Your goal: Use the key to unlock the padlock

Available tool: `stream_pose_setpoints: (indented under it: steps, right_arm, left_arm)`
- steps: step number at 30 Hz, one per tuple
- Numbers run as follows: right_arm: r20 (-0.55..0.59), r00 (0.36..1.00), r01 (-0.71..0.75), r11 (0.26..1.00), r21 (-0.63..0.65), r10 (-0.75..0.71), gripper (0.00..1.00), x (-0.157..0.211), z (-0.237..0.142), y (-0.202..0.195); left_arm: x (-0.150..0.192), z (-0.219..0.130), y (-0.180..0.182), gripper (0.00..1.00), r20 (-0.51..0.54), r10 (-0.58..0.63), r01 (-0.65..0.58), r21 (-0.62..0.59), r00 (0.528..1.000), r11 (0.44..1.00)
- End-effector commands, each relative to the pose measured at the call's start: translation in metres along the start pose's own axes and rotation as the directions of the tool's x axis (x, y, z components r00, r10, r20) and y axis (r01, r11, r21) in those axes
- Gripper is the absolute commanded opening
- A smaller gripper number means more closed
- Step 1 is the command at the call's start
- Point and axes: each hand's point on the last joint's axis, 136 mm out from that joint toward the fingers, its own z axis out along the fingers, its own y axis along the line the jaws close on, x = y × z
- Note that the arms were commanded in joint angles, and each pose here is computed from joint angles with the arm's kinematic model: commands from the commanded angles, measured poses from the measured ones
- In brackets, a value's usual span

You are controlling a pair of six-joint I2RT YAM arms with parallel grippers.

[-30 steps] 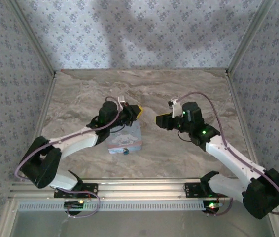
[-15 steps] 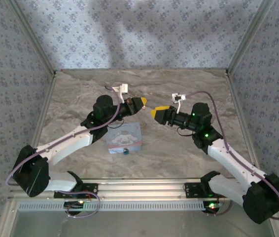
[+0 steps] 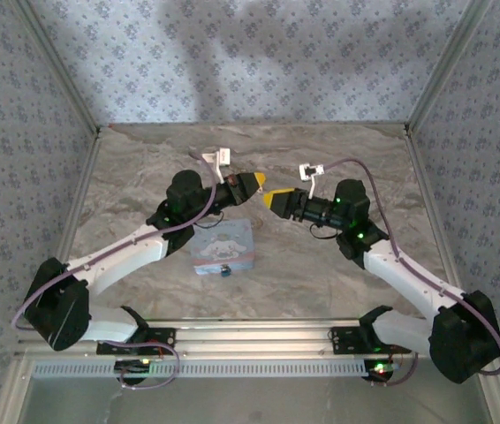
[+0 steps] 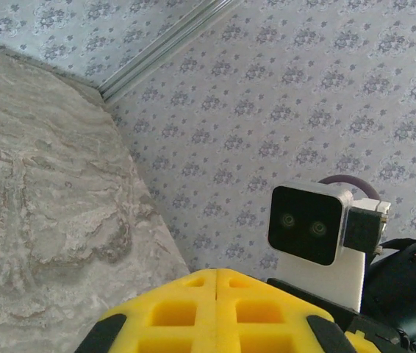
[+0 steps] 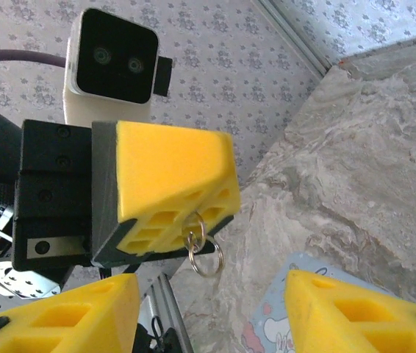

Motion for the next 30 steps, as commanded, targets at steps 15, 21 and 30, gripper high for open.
stream_pose_setpoints:
  steps: [15, 21, 30]
  right_arm:
    - [0.022, 1.000, 0.003, 0.998, -0.070, -0.001, 0.35, -0.018, 0.019, 0.015]
    - [0.021, 1.000, -0.009, 0.997, -0.072, 0.011, 0.25, -0.018, 0.021, 0.014]
    - [0.023, 0.999, -0.031, 0.998, -0.047, 0.032, 0.11, -0.015, 0.018, 0.006]
  left_arm:
    - [0.002, 0.001, -0.013, 0.00, -0.003, 0.016, -0.016, 0.057, 1.000, 0.998]
    - [0.004, 0.001, -0.012, 0.00, -0.005, 0.010, -0.010, 0.060, 1.000, 0.998]
    - [0.001, -0.002, -0.011, 0.00, 0.015, 0.005, -0.006, 0.054, 1.000, 0.999]
